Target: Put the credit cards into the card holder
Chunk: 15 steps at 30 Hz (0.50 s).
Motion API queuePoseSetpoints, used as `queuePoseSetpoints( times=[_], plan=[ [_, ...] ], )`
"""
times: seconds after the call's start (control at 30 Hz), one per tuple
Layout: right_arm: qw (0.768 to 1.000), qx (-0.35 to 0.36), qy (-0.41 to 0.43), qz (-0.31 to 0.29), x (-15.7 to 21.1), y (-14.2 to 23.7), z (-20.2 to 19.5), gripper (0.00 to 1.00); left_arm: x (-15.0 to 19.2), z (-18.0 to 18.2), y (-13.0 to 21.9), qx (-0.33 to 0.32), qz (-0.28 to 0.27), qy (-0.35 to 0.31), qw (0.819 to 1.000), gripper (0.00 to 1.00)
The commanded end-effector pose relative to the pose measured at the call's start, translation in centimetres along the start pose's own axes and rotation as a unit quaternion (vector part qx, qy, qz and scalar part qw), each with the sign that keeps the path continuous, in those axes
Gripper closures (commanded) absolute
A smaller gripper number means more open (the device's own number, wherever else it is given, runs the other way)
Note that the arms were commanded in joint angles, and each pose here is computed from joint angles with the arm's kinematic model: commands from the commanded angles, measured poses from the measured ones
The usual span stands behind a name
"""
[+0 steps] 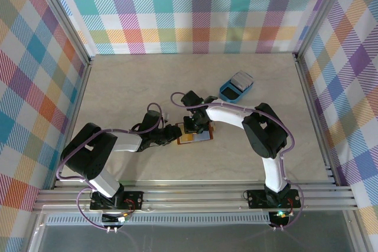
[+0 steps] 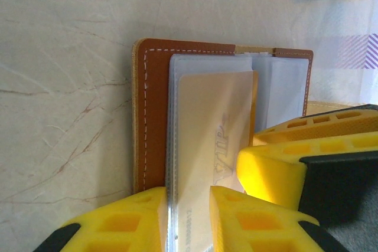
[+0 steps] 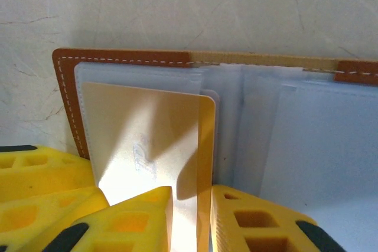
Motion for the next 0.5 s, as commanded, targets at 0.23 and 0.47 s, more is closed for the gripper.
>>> queuePoseSetpoints(
  times=[0.23, 0.47],
  plan=[
    [0.999, -0.022, -0.009, -0.026, 0.3, 3.5, 0.4, 0.62, 0.9, 1.7, -0.5, -0.028, 0.011, 0.001, 1.000, 0.74],
    [0.998, 0.022, -0.019, -0.047, 0.6, 5.6, -2.6, 0.51, 0.8, 1.6, -0.6, -0.027, 0.012, 0.000, 1.000, 0.74]
  ],
)
Point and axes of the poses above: each hand's point on the last joint's axis, 136 mm out from that joint toward the fingers, its own y axis back along the fingers, its own z axis along the line the jaws close on, x = y × z, the point moved 4 cm from there along y, back along the fingers, and after that the axes turned 9 degrees about y, right-handed, at the moved point
